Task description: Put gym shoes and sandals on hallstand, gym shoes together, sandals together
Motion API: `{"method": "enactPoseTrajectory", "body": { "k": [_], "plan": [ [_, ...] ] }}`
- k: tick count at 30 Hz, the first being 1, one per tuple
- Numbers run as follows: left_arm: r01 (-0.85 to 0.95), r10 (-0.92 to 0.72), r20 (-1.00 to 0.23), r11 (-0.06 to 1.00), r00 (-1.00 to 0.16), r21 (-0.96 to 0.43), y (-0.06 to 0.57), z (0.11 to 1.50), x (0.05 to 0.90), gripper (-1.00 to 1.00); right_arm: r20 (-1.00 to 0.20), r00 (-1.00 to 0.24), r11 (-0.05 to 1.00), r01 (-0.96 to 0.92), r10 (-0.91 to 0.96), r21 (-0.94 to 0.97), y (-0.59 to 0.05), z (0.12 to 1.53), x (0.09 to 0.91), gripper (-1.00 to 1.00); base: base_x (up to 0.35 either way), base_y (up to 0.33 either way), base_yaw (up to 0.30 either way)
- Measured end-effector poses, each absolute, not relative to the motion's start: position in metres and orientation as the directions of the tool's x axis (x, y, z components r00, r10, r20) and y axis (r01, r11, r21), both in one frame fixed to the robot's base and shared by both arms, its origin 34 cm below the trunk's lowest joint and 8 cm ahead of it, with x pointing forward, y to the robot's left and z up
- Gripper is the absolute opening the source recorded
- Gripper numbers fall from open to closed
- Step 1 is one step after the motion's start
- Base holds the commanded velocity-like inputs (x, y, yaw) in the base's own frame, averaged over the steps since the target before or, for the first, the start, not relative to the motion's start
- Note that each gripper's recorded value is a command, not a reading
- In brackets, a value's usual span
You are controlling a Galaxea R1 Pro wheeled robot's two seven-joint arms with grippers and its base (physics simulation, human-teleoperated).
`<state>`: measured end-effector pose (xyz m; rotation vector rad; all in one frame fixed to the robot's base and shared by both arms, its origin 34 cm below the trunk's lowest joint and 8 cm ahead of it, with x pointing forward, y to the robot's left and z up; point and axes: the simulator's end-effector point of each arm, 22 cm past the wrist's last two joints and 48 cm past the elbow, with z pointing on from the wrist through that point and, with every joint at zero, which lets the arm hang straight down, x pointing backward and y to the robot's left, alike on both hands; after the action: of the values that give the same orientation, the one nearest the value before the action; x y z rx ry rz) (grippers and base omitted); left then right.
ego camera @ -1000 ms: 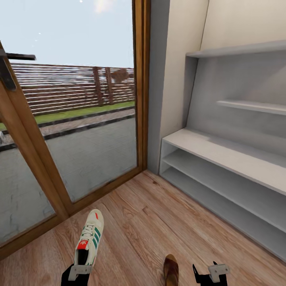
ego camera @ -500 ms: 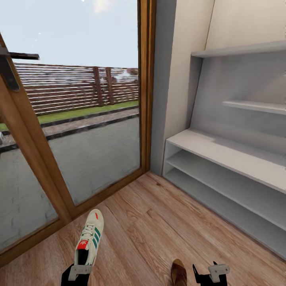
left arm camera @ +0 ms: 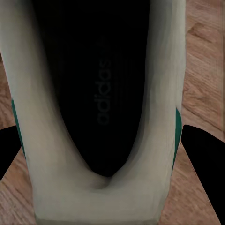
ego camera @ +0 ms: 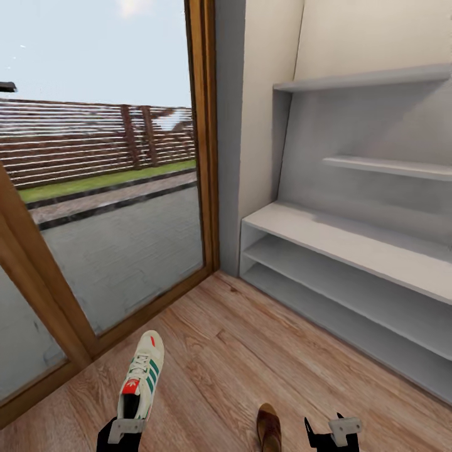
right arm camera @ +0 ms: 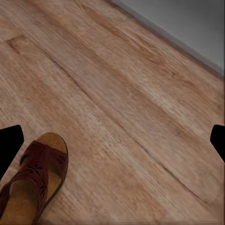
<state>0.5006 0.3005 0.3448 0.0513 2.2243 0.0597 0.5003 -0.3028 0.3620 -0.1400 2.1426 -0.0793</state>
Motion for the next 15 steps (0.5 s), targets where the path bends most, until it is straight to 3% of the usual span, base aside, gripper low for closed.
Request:
{"method": "enactPoseTrajectory", "body": {
  "k": [15],
  "plan": [
    [0.015, 0.058, -0.793, 0.998, -0.607, 0.062, 0.3006, 0.3453, 0.5012, -1.0, -0.831, -0.54, 0.991, -0.07, -0.131, -0.111, -0.3028, 0.362, 0.5002, 1.0, 0.051, 0.065, -0.01]
  ]
}}
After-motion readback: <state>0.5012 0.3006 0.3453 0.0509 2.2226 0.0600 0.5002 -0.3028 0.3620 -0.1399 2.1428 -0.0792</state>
